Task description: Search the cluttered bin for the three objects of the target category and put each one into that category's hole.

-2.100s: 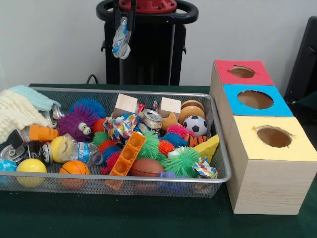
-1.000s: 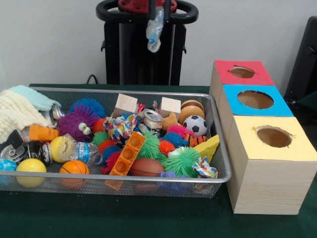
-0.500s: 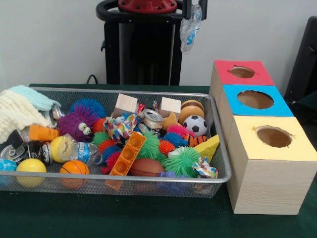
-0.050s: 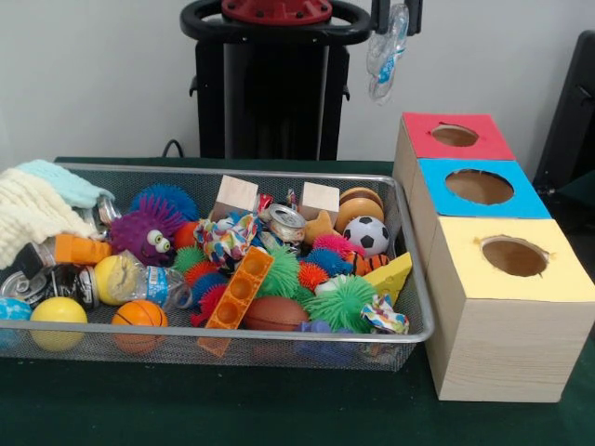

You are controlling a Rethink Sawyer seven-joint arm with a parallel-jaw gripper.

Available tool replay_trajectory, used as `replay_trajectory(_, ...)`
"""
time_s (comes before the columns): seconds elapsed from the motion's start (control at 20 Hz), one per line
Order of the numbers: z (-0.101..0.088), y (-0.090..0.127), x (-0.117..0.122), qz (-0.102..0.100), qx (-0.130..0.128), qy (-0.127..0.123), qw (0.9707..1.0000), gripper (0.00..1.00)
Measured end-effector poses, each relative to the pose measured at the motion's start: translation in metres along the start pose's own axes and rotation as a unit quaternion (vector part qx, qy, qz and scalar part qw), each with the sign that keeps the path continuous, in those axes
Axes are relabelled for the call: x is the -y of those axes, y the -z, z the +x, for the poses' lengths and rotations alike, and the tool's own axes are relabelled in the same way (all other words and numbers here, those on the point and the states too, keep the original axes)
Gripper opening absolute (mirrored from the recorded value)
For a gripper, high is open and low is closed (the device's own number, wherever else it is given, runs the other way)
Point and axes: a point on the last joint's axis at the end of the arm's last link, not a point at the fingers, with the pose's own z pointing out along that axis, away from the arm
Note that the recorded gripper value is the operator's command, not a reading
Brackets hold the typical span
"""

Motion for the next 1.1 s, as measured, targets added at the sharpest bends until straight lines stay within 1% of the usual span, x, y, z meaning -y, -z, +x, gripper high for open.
replay_trajectory(0.15, -0.01, -0.003, -0.005, 0.003, 0.006, -0.014, 0.9999, 0.0)
replay_trajectory(0.3, -0.016, -0.005, -0.009, 0.005, 0.009, -0.019, 0.9998, 0.0)
replay_trajectory(0.6, -0.034, -0.015, -0.019, 0.009, 0.019, -0.03, 0.9993, 0.0)
replay_trajectory(0.9, -0.044, -0.025, -0.029, 0.009, 0.022, -0.04, 0.9989, 0.0)
replay_trajectory(1.1, -0.046, -0.037, -0.035, 0.006, 0.017, -0.046, 0.9988, 0.0)
